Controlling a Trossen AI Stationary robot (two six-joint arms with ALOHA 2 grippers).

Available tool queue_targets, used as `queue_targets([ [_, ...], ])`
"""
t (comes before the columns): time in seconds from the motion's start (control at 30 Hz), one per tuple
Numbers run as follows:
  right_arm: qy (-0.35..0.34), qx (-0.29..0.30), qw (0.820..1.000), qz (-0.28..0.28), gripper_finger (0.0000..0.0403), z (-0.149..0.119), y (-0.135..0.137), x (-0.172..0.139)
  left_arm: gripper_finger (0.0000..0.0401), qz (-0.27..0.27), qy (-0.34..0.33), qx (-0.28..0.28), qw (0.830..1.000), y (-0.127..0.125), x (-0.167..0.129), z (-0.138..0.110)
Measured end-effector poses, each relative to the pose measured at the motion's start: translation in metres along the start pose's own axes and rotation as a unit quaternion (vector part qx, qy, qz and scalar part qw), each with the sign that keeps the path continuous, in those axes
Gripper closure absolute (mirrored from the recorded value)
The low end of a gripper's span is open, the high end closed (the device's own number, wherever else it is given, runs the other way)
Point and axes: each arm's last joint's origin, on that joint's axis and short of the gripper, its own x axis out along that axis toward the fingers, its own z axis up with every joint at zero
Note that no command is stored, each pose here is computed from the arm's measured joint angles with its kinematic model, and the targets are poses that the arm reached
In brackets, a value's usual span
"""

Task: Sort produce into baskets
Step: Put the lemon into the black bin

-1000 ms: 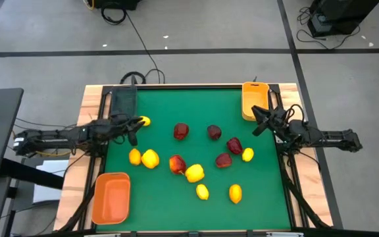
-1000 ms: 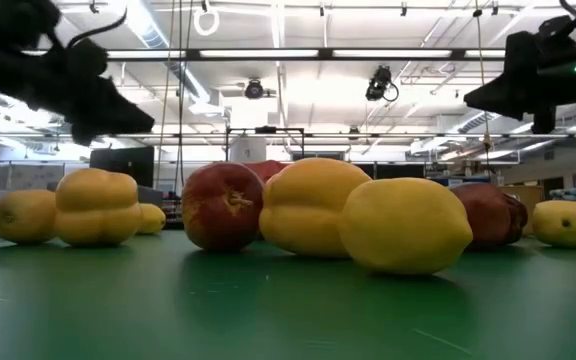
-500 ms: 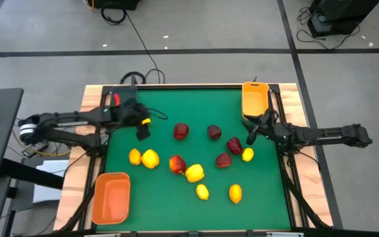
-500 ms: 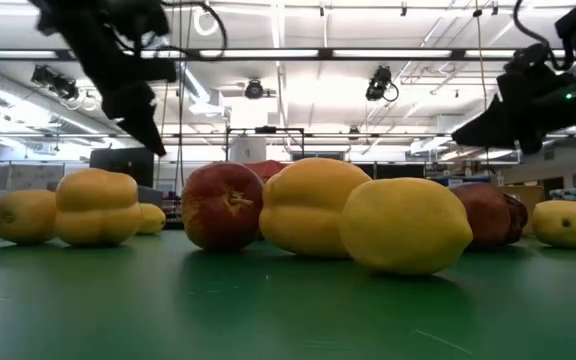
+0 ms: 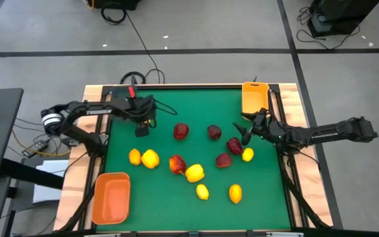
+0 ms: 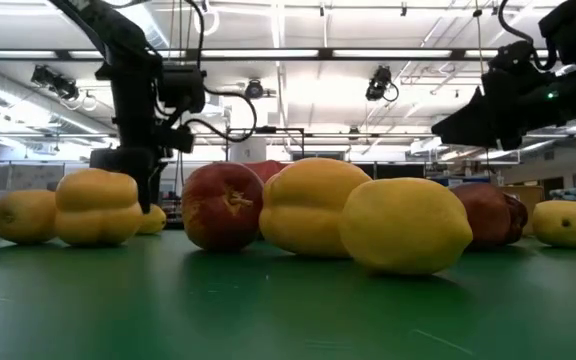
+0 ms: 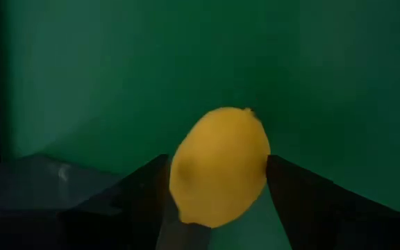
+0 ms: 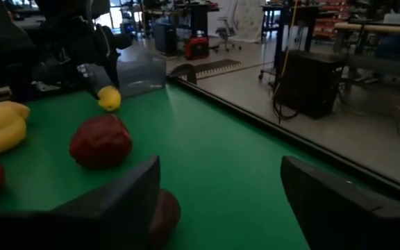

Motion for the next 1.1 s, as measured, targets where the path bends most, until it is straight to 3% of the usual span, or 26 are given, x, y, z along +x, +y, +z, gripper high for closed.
queue_targets([
  [0.2,-0.002,0.001,1.0,-0.012,0.0068,0.0,-0.001,0.007,0.0154,0.004,0.037,0.023,0.999,0.004,0.018,0.002],
  [0.4,-0.022,0.017,1.0,-0.015,0.0079,0.004,-0.003,0.011,0.0176,0.005,0.04,0.027,0.999,0.005,0.023,0.006],
  [0.6,-0.042,0.034,0.998,-0.014,0.011,0.008,-0.003,0.011,0.0218,0.034,0.016,-0.031,0.999,0.018,0.004,0.026],
  [0.87,-0.039,0.046,0.998,0.006,0.0143,0.008,-0.001,0.011,0.0222,0.049,0.0,-0.045,0.998,0.038,-0.038,0.049],
  [1.0,-0.038,0.05,0.998,0.009,0.0148,0.007,0.0,0.01,0.0222,0.075,0.01,-0.103,0.992,0.056,-0.06,0.05],
  [1.1,-0.031,0.057,0.998,0.008,0.0148,0.006,0.0,0.01,0.0222,0.081,0.023,-0.174,0.981,0.07,-0.068,0.035],
])
